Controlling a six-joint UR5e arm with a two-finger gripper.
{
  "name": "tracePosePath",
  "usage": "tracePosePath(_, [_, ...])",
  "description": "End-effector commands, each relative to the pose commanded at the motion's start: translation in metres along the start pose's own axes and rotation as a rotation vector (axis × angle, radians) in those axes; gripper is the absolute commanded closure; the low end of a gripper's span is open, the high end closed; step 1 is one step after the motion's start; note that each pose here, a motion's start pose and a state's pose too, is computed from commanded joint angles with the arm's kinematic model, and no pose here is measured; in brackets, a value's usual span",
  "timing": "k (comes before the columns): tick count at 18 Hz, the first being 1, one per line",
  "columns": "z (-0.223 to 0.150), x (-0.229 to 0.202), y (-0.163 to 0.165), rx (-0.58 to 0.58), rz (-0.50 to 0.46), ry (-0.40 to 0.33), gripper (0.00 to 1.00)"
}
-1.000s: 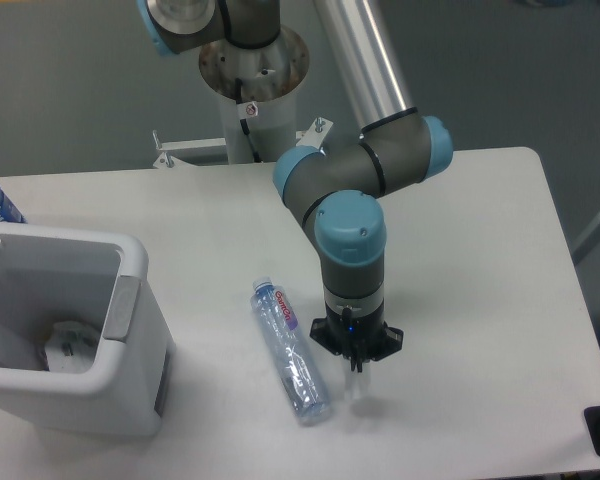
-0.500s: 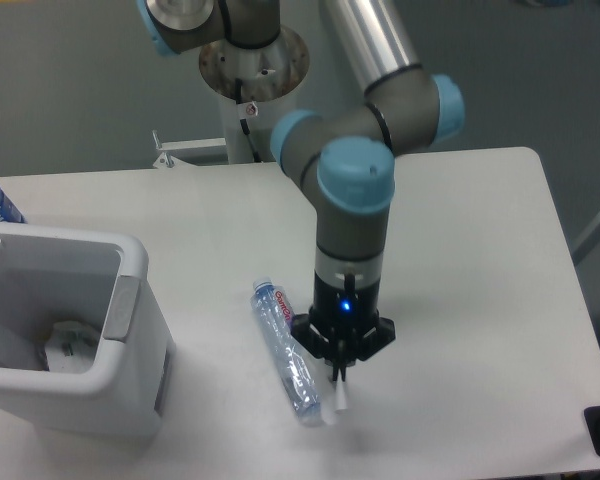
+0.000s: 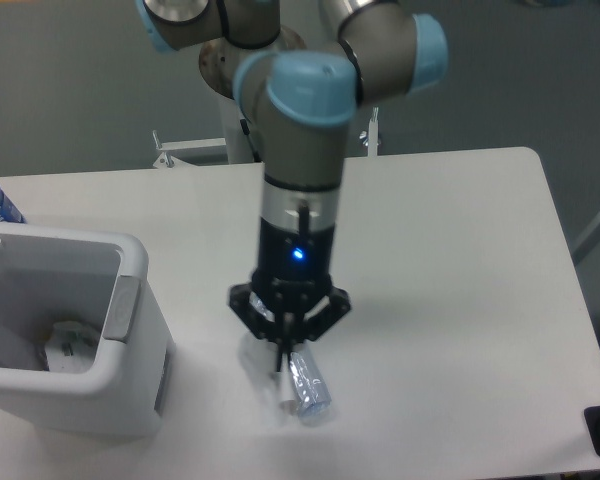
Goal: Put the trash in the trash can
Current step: 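Lift the paper item and carry it over the white trash bin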
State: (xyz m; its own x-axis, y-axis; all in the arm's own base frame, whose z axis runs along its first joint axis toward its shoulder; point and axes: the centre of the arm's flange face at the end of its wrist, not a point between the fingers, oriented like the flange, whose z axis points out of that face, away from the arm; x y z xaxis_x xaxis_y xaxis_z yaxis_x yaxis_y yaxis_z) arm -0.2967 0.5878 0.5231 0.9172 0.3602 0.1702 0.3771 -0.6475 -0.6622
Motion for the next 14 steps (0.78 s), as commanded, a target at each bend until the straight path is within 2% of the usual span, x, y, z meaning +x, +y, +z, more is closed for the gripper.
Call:
tracePosePath(8, [-0.052,0.064,-0.012,0.075,0.012,0.043,0.90])
tracePosePath(14, [-0.043,0.108,-0.004,0.053,0.035,0.089,0.89])
